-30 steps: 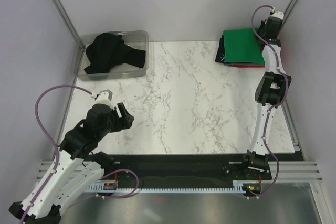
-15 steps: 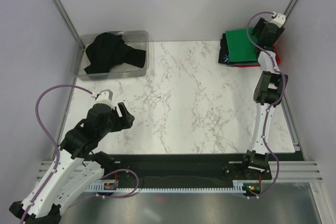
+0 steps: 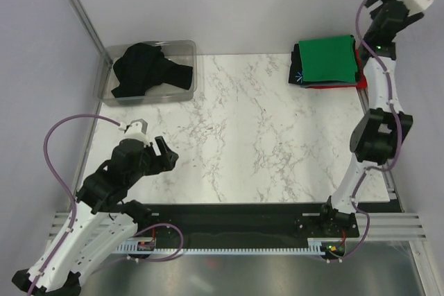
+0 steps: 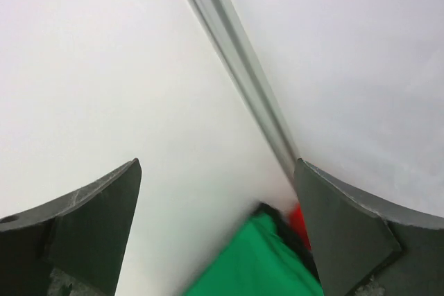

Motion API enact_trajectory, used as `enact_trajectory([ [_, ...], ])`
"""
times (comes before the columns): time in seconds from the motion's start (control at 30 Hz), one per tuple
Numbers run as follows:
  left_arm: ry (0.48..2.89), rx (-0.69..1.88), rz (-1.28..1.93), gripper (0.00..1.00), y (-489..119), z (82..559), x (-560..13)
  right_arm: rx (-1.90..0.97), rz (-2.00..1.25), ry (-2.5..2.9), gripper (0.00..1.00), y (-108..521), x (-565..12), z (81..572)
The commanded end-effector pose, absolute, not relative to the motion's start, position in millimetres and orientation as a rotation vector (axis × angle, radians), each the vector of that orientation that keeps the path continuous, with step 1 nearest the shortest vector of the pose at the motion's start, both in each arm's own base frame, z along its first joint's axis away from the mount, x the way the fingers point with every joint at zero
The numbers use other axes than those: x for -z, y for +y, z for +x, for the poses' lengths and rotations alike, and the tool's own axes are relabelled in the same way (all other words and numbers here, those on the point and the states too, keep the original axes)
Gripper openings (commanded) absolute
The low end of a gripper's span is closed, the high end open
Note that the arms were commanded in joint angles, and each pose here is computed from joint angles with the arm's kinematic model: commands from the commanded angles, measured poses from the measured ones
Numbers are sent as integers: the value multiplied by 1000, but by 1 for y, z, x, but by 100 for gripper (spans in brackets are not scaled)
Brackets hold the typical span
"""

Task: Fold and stack the t-shirts
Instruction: Reset both grippers

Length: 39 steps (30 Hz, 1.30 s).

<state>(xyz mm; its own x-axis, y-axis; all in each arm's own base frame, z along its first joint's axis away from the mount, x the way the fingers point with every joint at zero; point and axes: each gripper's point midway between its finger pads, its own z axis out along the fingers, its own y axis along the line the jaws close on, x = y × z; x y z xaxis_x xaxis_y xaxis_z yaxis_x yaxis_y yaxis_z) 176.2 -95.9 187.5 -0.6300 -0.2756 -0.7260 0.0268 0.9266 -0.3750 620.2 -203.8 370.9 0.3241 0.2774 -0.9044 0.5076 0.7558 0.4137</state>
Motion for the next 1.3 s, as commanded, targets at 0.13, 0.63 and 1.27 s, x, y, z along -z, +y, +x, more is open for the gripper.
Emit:
enact_trajectory([
  [0.13, 2147, 489, -208, 84, -96, 179, -202, -260, 701, 1050, 98, -123, -511, 479],
  [0.63, 2141, 502, -196, 85, -98, 179, -203, -620, 219, 1925, 98, 225, -216, 259],
  [1.27, 2151, 492, -197, 85, -98, 180, -201, -396, -9, 2077, 98, 271, -114, 190],
])
